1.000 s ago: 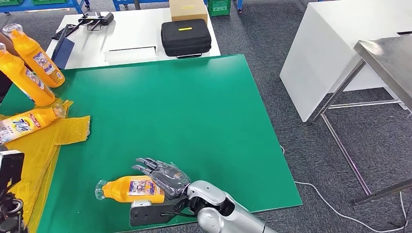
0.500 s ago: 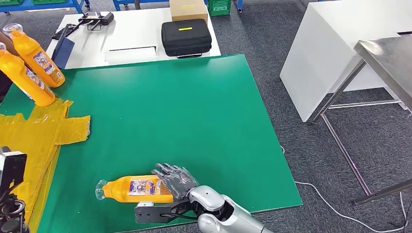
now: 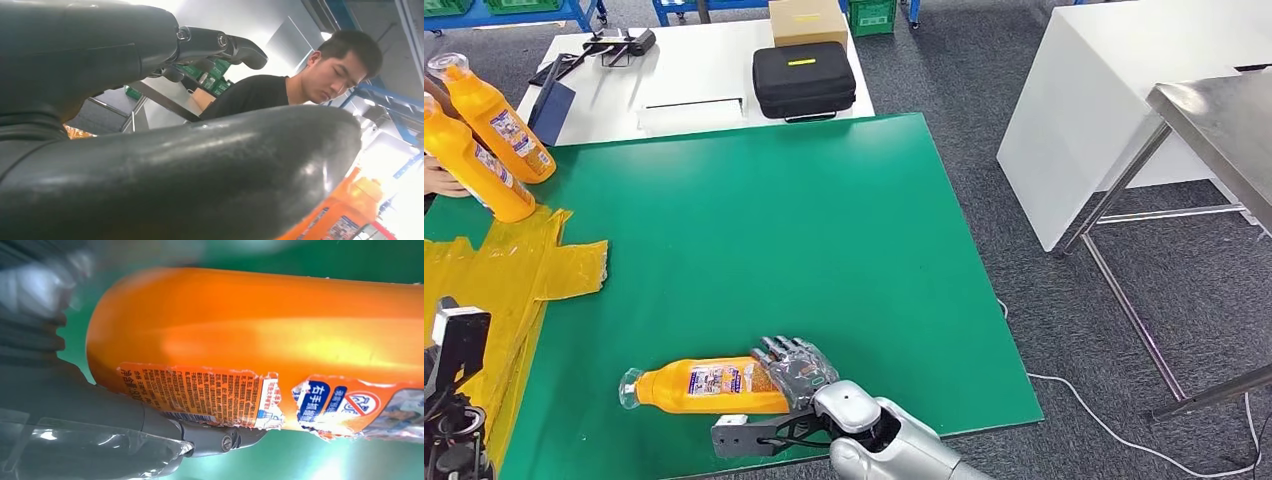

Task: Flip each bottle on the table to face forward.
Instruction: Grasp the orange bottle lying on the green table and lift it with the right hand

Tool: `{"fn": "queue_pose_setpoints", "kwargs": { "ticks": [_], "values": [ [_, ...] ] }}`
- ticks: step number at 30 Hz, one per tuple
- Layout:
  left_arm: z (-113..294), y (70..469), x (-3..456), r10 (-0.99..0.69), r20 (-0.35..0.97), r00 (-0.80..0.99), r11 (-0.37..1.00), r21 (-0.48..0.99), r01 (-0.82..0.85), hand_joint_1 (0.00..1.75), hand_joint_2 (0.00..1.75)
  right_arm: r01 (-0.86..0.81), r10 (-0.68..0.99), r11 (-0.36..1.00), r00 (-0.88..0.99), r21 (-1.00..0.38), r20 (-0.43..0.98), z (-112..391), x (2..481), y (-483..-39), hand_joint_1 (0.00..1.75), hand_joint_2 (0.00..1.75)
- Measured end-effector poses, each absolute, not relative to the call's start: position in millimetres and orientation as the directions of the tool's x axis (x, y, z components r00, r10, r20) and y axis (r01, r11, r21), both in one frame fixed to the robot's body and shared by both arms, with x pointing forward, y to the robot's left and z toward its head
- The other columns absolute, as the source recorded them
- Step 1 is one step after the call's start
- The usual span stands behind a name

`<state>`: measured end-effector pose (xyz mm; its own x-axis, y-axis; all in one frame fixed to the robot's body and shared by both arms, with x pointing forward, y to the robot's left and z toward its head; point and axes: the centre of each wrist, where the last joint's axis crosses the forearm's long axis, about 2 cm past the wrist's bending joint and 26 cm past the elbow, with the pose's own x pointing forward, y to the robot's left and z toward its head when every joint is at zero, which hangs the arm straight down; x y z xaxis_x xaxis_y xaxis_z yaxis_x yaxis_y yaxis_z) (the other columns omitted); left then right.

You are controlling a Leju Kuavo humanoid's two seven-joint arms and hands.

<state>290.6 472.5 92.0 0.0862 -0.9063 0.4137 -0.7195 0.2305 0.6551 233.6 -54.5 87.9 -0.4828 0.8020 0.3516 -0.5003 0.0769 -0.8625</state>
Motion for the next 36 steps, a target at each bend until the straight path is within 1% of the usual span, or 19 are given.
{"fn": "queue_pose_setpoints", "kwargs": {
  "ticks": [5, 8, 10, 13, 14, 15, 16, 17, 18, 19, 20, 22, 24, 26, 29, 33, 36],
  "values": [
    [92.4, 471.6, 293.8, -0.901, 0.424, 0.085, 0.238, 0.650, -0.722, 0.00, 0.00, -0.505, 0.802, 0.068, -0.485, -0.861, 0.348, 87.1, 237.9, -51.5, 1.75, 1.75],
    [92.0, 470.2, 296.5, -0.888, 0.452, 0.083, 0.256, 0.635, -0.729, 0.00, 0.00, -0.505, 0.802, 0.066, -0.486, -0.861, 0.347, 86.7, 240.3, -50.9, 1.75, 1.75],
    [89.8, 467.1, 301.5, -0.861, 0.503, 0.071, 0.300, 0.615, -0.729, 0.00, 0.00, -0.505, 0.802, 0.073, -0.483, -0.860, 0.351, 86.3, 241.3, -50.3, 1.75, 1.75],
    [84.4, 461.1, 311.9, -0.789, 0.613, 0.035, 0.415, 0.574, -0.706, 0.00, 0.00, -0.507, 0.803, 0.100, -0.467, -0.856, 0.370, 86.4, 243.6, -50.1, 1.75, 1.75],
    [82.5, 458.9, 315.2, -0.739, 0.673, 0.018, 0.480, 0.545, -0.688, 0.00, 0.44, -0.505, 0.804, 0.123, -0.454, -0.854, 0.384, 86.5, 244.7, -50.7, 1.75, 1.75],
    [80.4, 456.4, 318.5, -0.649, 0.761, -0.005, 0.575, 0.486, -0.659, 0.00, 0.87, -0.500, 0.804, 0.159, -0.435, -0.852, 0.405, 86.9, 246.6, -52.2, 1.75, 1.75],
    [78.2, 453.3, 321.5, -0.511, 0.859, -0.037, 0.690, 0.384, -0.614, 0.00, 1.31, -0.492, 0.803, 0.204, -0.411, -0.847, 0.432, 87.4, 249.2, -54.6, 1.75, 1.75],
    [75.7, 449.7, 323.4, -0.341, 0.937, -0.075, 0.800, 0.247, -0.547, 0.00, 1.75, -0.481, 0.801, 0.250, -0.384, -0.840, 0.459, 87.9, 252.6, -58.3, 1.75, 1.75],
    [73.3, 445.9, 323.8, -0.166, 0.980, -0.110, 0.883, 0.098, -0.460, 0.00, 1.75, -0.469, 0.799, 0.293, -0.358, -0.833, 0.483, 88.6, 256.9, -62.8, 1.75, 1.75],
    [70.7, 442.0, 322.7, -0.009, 0.990, -0.139, 0.933, -0.042, -0.359, 0.00, 1.75, -0.453, 0.797, 0.332, -0.334, -0.827, 0.503, 89.4, 261.8, -68.3, 1.75, 1.75],
    [68.3, 438.5, 320.4, 0.118, 0.981, -0.156, 0.952, -0.156, -0.264, 0.00, 1.75, -0.434, 0.794, 0.368, -0.314, -0.823, 0.520, 90.8, 267.0, -74.1, 1.75, 1.75],
    [64.5, 432.2, 314.6, 0.319, 0.933, -0.164, 0.935, -0.339, -0.109, 0.00, 1.75, -0.382, 0.781, 0.440, -0.282, -0.812, 0.556, 96.2, 277.5, -85.5, 1.75, 1.75],
    [62.1, 426.9, 309.4, 0.446, 0.880, -0.160, 0.890, -0.455, -0.018, 0.00, 1.75, -0.324, 0.763, 0.507, -0.263, -0.799, 0.591, 104.5, 287.2, -95.2, 1.75, 1.75],
    [60.6, 421.0, 305.8, 0.508, 0.848, -0.150, 0.860, -0.509, 0.034, 0.00, 1.75, -0.265, 0.746, 0.562, -0.248, -0.784, 0.618, 114.9, 296.4, -105.0, 1.75, 1.75],
    [61.1, 410.3, 305.1, 0.536, 0.835, -0.126, 0.844, -0.530, 0.080, 0.00, 1.75, -0.177, 0.721, 0.625, -0.241, -0.760, 0.650, 133.4, 306.9, -118.4, 1.75, 1.75],
    [65.7, 395.1, 310.3, 0.562, 0.821, -0.100, 0.825, -0.548, 0.135, 0.00, 1.75, -0.082, 0.691, 0.681, -0.255, -0.728, 0.676, 154.8, 313.8, -133.2, 1.75, 1.75],
    [68.1, 386.3, 313.8, 0.592, 0.802, -0.078, 0.800, -0.572, 0.181, 0.00, 1.75, -0.042, 0.676, 0.703, -0.270, -0.710, 0.686, 162.9, 316.0, -140.0, 1.75, 1.75]
  ]
}}
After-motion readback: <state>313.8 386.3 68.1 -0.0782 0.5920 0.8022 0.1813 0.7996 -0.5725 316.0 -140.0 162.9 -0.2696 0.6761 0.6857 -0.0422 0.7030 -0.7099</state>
